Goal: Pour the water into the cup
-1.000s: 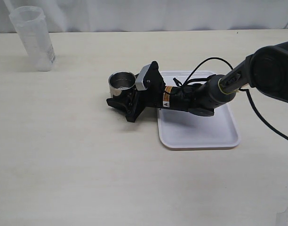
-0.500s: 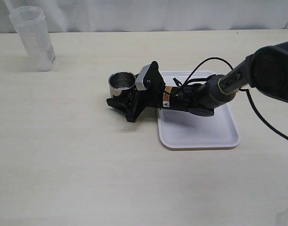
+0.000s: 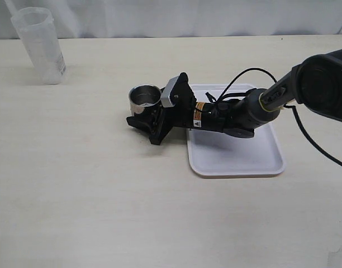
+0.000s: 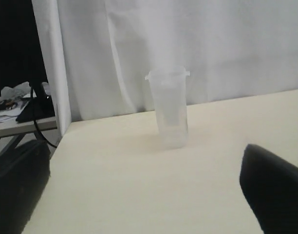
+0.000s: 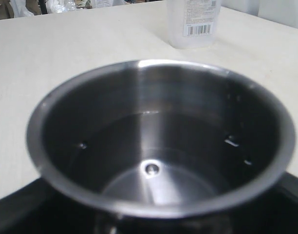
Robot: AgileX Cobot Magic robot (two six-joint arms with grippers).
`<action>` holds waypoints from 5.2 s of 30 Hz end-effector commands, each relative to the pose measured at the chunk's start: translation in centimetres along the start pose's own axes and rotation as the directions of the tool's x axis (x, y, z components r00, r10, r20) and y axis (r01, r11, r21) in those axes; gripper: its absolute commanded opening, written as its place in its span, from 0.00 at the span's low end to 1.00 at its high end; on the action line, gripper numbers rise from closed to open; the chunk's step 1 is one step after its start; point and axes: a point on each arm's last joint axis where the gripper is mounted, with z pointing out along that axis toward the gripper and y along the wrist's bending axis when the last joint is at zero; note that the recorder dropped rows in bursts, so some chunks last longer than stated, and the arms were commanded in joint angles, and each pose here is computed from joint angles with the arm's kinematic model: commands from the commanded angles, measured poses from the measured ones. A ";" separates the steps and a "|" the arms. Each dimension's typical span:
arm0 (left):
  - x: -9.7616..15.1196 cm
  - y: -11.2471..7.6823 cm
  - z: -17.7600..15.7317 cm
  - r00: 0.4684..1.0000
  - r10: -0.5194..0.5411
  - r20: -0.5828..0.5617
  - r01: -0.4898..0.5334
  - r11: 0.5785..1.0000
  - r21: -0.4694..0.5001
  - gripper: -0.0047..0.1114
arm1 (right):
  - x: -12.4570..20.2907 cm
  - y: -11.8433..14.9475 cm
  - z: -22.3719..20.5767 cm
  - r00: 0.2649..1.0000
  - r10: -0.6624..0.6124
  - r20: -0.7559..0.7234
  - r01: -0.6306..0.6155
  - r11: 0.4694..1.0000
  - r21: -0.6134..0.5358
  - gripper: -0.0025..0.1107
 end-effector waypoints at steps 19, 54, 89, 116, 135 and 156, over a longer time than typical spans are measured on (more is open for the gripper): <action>2.9 -0.5 0.5 0.992 -0.019 -0.126 0.021 1.000 0.015 0.95 | 0.2 -0.1 0.0 0.999 -0.007 -0.032 0.007 1.000 0.006 0.15; 2.9 -0.5 0.5 0.986 -0.112 -0.127 0.113 0.994 0.001 0.90 | 0.2 -0.1 0.0 0.999 -0.007 -0.032 0.007 1.000 0.006 0.15; 2.9 -0.6 0.5 0.983 -0.138 -0.124 0.141 0.990 0.010 0.04 | 0.2 -0.1 0.0 0.999 -0.007 -0.032 0.007 1.000 0.006 0.15; 2.9 -0.5 0.5 0.984 -0.131 -0.124 0.133 0.991 0.009 0.04 | 0.2 -0.1 0.0 1.000 -0.002 -0.029 0.002 1.000 0.012 0.15; 2.9 -0.5 0.5 0.984 -0.131 -0.124 0.133 0.991 0.009 0.04 | 0.1 -0.2 0.0 1.000 -0.002 -0.029 0.003 1.000 0.015 0.06; 2.9 -0.5 0.5 0.983 -0.130 -0.128 0.133 0.991 0.009 0.04 | -8.2 -2.7 -3.0 0.991 -0.054 0.122 0.042 0.994 0.100 0.06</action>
